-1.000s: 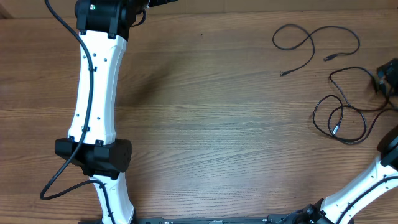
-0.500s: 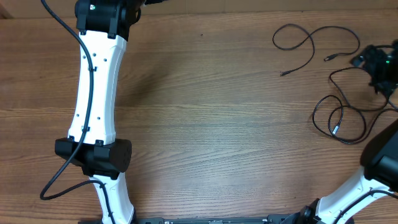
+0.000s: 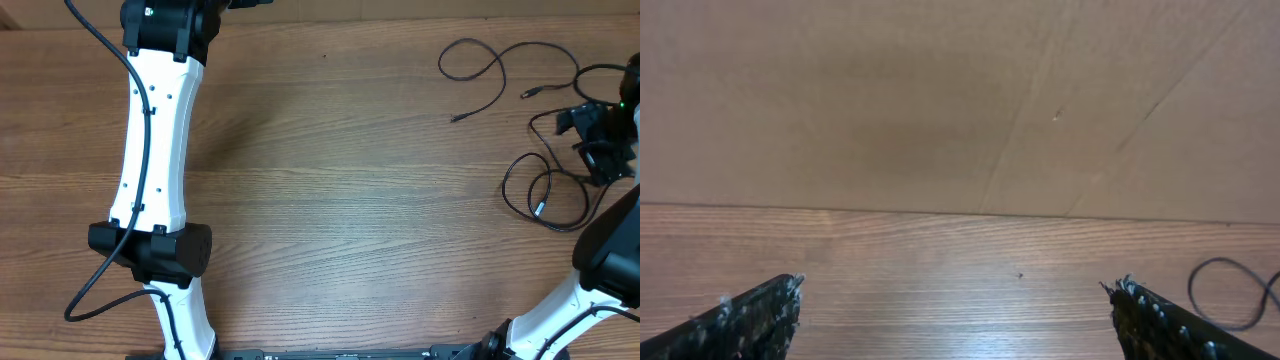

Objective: Untangle cables

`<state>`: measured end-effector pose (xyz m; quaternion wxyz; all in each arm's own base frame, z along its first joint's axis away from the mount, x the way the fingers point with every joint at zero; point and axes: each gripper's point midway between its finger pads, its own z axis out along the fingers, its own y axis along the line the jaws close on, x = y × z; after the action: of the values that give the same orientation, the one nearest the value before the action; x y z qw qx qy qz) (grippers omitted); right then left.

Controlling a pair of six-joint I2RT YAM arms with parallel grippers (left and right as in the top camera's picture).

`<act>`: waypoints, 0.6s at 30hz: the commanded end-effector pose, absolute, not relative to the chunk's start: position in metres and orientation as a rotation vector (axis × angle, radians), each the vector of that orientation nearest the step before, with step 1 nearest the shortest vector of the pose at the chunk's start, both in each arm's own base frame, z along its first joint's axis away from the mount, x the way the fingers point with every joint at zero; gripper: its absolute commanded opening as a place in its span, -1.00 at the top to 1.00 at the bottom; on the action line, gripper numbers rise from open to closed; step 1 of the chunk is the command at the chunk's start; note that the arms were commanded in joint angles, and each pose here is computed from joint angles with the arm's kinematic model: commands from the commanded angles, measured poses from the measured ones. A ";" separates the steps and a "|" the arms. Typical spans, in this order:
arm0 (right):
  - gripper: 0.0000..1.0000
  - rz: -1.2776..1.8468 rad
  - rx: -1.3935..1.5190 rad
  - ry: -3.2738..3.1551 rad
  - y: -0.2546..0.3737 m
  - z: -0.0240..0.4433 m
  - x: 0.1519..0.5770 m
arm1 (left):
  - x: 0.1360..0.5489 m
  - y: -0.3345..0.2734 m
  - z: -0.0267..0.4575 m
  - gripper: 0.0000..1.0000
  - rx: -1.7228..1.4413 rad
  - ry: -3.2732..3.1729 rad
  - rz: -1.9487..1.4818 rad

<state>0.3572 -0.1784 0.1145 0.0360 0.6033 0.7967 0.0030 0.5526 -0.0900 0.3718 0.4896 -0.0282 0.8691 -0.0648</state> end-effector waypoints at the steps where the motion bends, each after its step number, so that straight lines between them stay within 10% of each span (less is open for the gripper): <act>1: -1.00 0.003 2.079 2.136 -0.192 0.130 0.364 | 0.547 -0.089 0.388 -0.99 -0.044 2.076 -0.132; 18: -1.00 -0.027 2.302 1.866 -0.216 0.089 0.366 | 0.546 -0.089 0.385 -0.99 0.012 2.088 -0.100</act>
<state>0.3751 -0.2063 0.1010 0.0929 0.7586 0.6448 0.0120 0.5515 -0.0890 0.3699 0.4877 -0.0035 0.8717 -0.0478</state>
